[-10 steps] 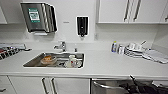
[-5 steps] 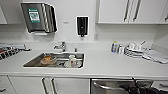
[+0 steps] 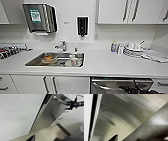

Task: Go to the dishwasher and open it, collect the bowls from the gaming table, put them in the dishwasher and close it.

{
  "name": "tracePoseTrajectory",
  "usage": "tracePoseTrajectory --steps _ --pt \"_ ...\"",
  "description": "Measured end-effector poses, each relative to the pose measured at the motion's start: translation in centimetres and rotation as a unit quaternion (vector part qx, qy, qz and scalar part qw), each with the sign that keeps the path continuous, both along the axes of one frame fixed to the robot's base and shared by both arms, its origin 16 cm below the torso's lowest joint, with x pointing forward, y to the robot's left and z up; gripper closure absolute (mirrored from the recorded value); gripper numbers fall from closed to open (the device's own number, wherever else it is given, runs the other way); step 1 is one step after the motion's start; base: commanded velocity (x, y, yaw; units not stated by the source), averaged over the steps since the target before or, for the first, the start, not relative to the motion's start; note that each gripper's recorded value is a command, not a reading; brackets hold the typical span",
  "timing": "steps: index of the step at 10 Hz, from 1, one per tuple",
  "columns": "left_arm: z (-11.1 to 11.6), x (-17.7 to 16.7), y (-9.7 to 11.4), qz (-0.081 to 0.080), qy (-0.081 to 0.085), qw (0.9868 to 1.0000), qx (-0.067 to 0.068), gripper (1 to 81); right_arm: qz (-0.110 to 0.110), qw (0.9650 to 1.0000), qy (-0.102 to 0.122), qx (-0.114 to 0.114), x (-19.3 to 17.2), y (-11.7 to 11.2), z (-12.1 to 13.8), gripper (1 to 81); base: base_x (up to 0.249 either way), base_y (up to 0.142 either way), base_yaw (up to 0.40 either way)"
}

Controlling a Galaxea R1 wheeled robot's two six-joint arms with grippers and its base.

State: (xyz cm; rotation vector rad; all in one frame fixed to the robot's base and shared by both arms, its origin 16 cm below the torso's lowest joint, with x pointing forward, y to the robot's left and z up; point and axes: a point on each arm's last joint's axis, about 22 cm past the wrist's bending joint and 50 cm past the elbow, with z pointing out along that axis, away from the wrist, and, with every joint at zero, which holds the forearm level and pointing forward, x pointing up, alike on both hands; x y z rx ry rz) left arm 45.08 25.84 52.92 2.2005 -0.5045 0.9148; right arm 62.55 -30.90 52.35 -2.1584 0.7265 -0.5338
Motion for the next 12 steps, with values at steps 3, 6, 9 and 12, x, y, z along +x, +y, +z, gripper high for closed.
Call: tracePoseTrajectory --steps 3,6,9,12 --pt "0.1 0.2 0.0 -0.001 -0.002 1.0 0.0 1.0 0.003 0.9997 0.026 0.002 -1.9 0.1 -1.3 1.0 -0.09 0.0 0.0" --pt "0.1 0.2 -0.2 -0.001 -0.002 1.0 -0.001 1.0 0.011 0.9985 0.053 -0.008 -3.3 0.3 -2.7 1.0 -0.09 0.0 0.0" --pt "0.1 0.2 -0.2 -0.001 -0.002 1.0 -0.001 1.0 0.02 0.9958 0.088 -0.018 -5.0 0.7 -4.7 1.0 -0.09 0.0 0.0" --pt "0.1 0.1 -0.3 -0.002 -0.001 1.0 -0.002 1.0 0.033 0.9887 0.143 -0.032 -8.6 1.3 -8.5 1.0 -0.09 0.0 0.0"
